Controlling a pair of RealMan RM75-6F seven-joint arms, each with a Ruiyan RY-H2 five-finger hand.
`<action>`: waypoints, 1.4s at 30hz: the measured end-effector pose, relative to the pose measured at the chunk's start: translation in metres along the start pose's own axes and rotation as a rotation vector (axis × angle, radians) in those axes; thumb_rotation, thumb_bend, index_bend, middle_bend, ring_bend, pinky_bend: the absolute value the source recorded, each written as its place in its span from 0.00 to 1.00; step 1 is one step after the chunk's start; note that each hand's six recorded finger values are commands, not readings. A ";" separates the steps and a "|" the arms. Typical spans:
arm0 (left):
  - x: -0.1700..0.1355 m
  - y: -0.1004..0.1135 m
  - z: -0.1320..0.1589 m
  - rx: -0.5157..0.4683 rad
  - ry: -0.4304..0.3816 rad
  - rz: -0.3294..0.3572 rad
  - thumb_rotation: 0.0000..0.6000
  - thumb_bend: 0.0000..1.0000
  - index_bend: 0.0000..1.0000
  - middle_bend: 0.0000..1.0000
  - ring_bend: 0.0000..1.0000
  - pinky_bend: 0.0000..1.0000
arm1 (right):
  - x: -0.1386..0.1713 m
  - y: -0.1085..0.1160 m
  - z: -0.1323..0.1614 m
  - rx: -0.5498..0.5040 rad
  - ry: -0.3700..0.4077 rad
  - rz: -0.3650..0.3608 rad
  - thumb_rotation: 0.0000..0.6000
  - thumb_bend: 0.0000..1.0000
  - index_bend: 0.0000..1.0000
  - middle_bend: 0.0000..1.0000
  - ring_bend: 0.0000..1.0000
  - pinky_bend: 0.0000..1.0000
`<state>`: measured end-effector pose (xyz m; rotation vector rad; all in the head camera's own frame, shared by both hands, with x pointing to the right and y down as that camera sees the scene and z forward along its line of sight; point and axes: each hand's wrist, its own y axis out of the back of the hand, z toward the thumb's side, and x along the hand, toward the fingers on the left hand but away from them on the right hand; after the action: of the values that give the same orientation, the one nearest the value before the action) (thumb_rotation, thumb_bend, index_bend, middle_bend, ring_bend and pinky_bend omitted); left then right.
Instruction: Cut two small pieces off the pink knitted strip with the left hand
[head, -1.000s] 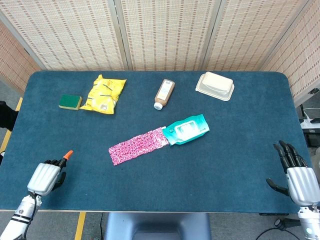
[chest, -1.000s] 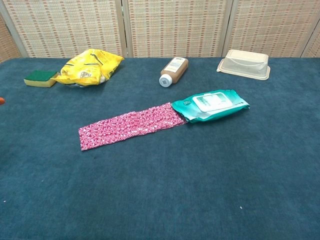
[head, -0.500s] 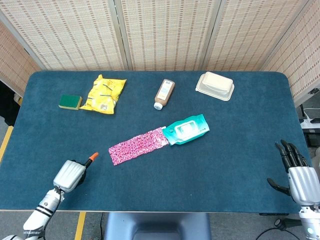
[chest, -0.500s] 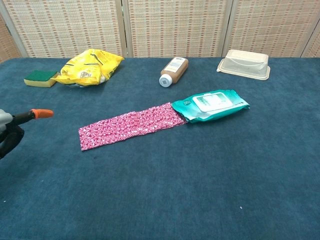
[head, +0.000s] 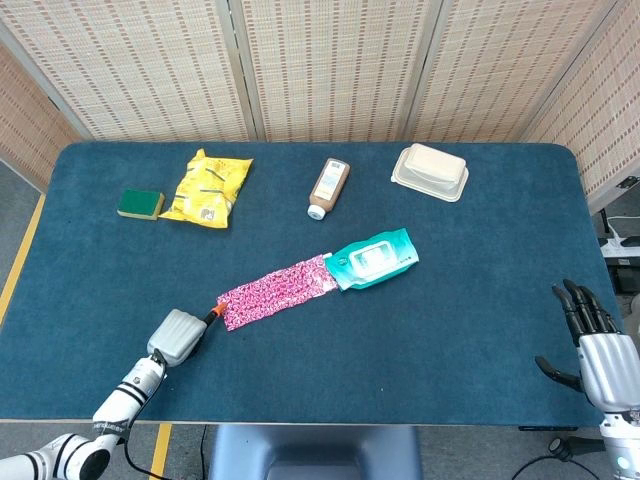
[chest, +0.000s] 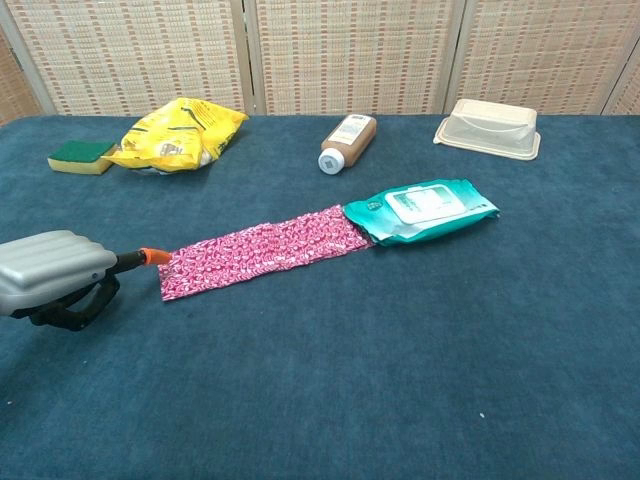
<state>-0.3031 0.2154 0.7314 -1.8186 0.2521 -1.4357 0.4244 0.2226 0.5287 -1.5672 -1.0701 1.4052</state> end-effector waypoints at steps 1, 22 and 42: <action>0.002 -0.001 0.000 0.003 0.003 -0.005 1.00 0.83 0.00 0.65 0.71 0.65 | 0.000 0.000 0.000 -0.001 0.001 0.000 1.00 0.05 0.00 0.00 0.00 0.23; -0.011 -0.026 -0.026 0.008 0.088 -0.099 1.00 0.83 0.00 0.65 0.71 0.65 | 0.001 0.000 0.001 -0.007 0.004 0.001 1.00 0.05 0.00 0.00 0.00 0.23; -0.074 -0.033 -0.069 0.039 0.198 -0.086 1.00 0.83 0.00 0.65 0.71 0.65 | 0.003 0.000 0.003 -0.010 0.015 0.008 1.00 0.05 0.00 0.00 0.00 0.23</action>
<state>-0.4001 0.2498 0.7025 -1.6749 0.2459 -1.6729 0.4220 0.2256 0.5271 -1.5877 -1.0645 1.3934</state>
